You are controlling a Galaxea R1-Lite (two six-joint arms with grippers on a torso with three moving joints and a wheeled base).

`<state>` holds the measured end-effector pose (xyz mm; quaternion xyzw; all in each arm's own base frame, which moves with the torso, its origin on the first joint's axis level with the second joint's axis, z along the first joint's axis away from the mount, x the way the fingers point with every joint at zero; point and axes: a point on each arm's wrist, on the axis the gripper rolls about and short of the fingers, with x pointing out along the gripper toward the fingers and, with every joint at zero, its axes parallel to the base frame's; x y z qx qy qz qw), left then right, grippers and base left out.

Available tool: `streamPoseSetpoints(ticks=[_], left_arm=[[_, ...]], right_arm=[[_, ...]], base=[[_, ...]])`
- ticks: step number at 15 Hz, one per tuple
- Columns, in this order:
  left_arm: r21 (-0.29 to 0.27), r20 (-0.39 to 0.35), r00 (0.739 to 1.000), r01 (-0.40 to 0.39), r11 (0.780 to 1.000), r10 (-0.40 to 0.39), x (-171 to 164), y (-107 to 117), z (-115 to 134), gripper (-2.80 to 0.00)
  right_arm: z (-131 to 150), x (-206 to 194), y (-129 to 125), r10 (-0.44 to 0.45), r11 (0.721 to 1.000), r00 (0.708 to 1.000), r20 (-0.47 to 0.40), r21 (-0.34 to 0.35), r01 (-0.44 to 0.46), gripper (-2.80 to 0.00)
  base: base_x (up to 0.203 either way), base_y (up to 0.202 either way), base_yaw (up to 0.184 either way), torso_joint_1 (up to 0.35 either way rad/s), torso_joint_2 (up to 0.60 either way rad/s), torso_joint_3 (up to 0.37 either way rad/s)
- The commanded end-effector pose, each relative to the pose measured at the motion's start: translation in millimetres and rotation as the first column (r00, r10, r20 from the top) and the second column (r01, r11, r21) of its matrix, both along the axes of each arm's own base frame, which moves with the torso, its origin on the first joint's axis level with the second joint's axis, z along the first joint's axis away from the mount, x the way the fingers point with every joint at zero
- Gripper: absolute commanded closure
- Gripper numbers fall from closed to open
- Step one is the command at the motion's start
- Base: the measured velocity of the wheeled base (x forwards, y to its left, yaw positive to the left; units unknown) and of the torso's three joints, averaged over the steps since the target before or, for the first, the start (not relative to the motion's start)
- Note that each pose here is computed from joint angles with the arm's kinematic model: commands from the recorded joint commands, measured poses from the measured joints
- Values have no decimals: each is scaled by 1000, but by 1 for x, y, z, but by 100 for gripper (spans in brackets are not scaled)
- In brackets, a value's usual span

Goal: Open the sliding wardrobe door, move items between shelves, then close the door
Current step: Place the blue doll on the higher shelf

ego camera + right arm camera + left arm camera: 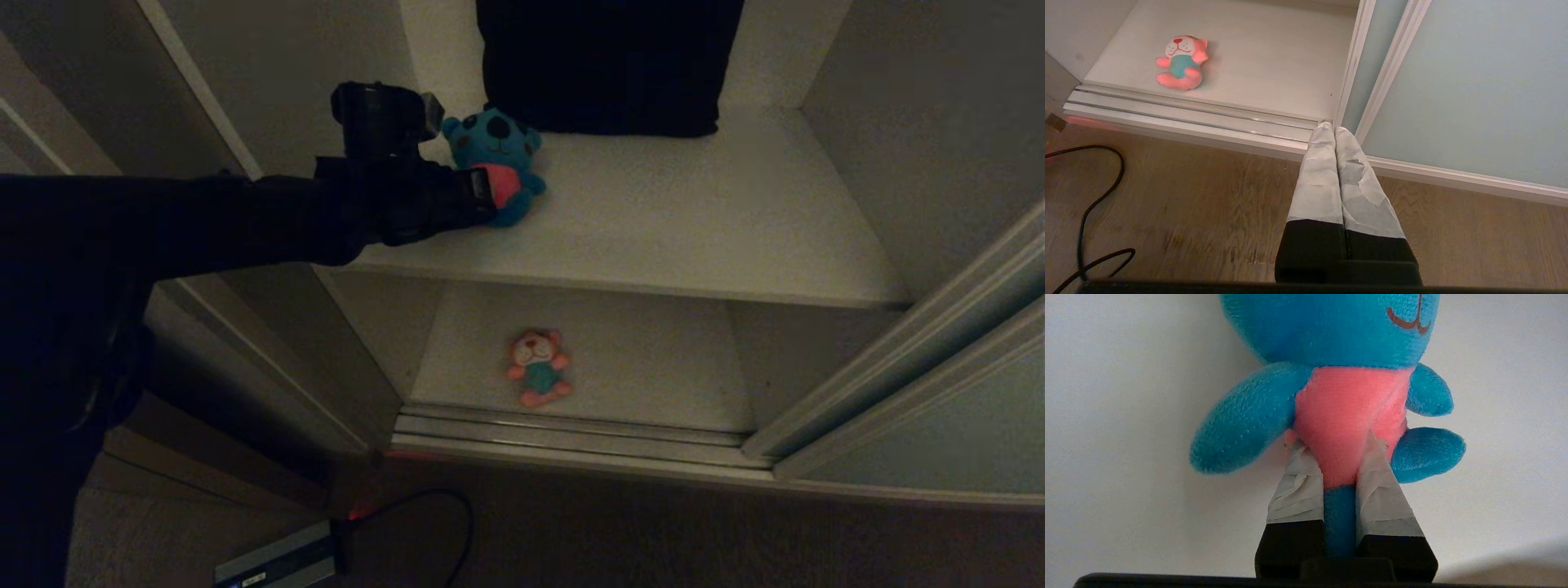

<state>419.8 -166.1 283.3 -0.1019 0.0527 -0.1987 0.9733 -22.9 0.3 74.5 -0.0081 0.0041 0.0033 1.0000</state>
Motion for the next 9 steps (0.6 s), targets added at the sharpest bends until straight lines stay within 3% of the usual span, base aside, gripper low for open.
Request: streamPoseSetpoints(ticks=[1,3,5,6,7,9], left_arm=[[-9,26,1000,-15,1000,16,9,-2,-8,0],[23,40,999,-28,999,28,11,-3,-11,0],[16,39,997,-64,998,64,12,-2,-12,0],[20,37,996,-86,996,86,14,-2,-14,-99],[23,41,994,-101,995,100,15,-2,-15,-280],[8,65,993,-100,995,100,14,-2,-9,-280]], right_arm=[[-1,0,0,0,1000,1000,-3,-1,0,0],[-1,0,0,1,1000,1000,-3,-1,-1,0],[-1,0,0,1,1000,1000,-2,-1,-1,0],[-1,0,0,0,1000,1000,-2,-1,0,0],[-1,0,0,0,1000,1000,-2,-1,0,0],[-1,0,0,0,1000,1000,-2,-2,0,0]], base=[[0,0,0,0,0,0],[0,0,0,0,0,0],[0,0,0,0,0,0],[0,0,0,0,0,0],[0,0,0,0,0,0],[0,0,0,0,0,0]])
